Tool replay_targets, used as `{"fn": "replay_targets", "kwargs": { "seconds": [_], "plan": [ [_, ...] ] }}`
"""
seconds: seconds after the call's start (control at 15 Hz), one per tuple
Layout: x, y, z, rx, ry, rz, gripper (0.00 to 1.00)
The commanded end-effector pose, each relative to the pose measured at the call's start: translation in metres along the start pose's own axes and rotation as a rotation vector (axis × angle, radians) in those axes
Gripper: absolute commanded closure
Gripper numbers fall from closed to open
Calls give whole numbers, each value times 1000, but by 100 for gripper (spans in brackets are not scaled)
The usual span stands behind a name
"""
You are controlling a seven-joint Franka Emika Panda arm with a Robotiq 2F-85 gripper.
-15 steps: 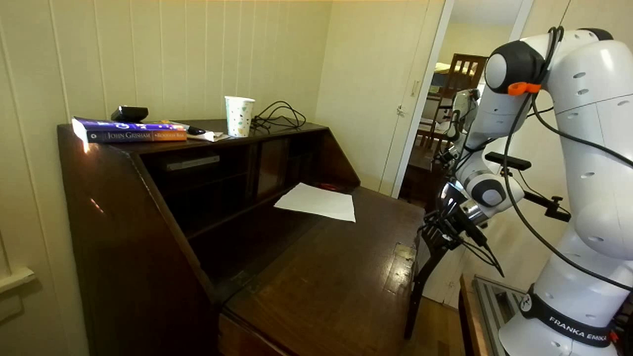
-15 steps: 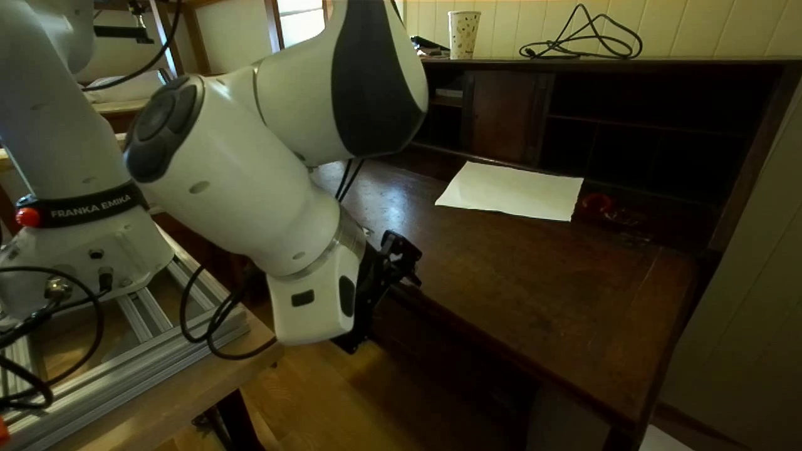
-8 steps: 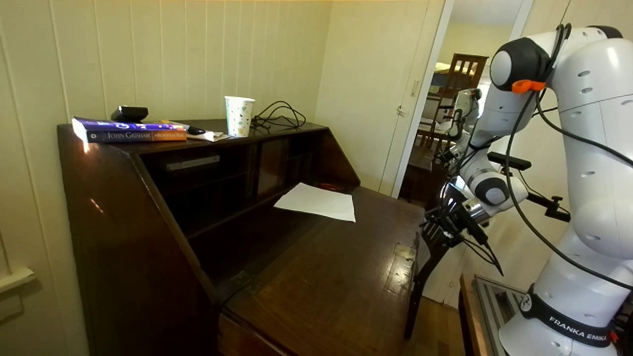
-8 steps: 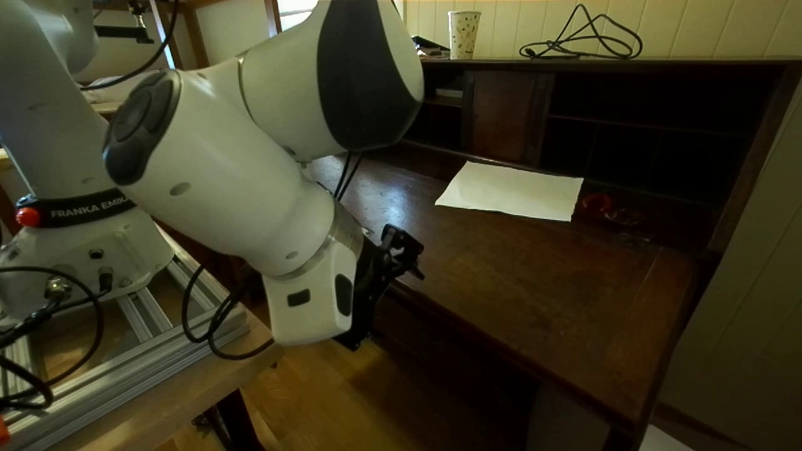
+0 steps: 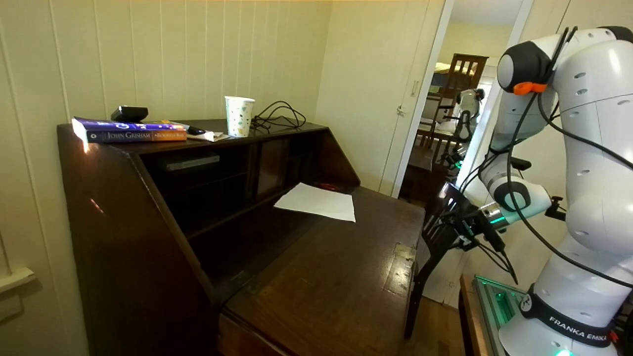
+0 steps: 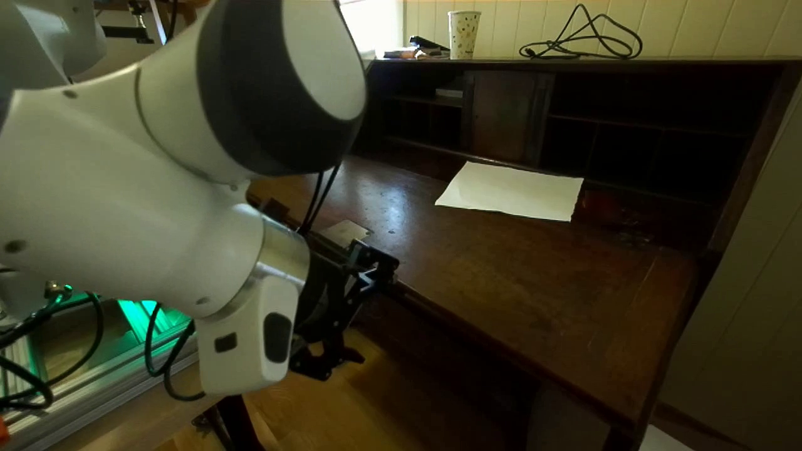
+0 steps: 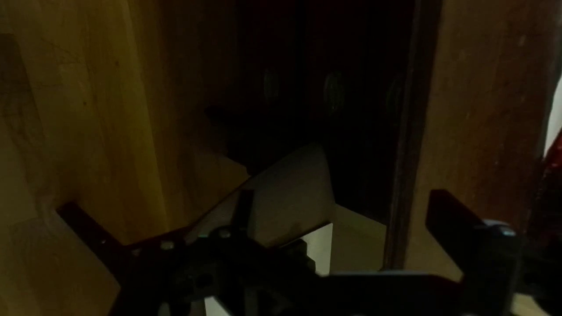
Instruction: Close the cabinet
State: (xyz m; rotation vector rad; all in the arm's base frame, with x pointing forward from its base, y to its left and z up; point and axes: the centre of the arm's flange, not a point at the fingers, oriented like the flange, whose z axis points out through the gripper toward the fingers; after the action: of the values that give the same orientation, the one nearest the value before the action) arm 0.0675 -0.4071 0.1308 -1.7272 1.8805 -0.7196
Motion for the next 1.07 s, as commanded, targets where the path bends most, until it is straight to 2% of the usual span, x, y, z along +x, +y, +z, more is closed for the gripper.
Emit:
{"fn": "replay_targets", "kwargs": {
  "seconds": [0.0,0.2,0.33,1.0],
  "plan": [
    [-3,21,-10,143,2,-19,0],
    [-5,21,0,260,-31,-8,0],
    [-9,19,9,291,-51,-2,0],
    [-23,24,69,282,-101,27,0]
  ]
}}
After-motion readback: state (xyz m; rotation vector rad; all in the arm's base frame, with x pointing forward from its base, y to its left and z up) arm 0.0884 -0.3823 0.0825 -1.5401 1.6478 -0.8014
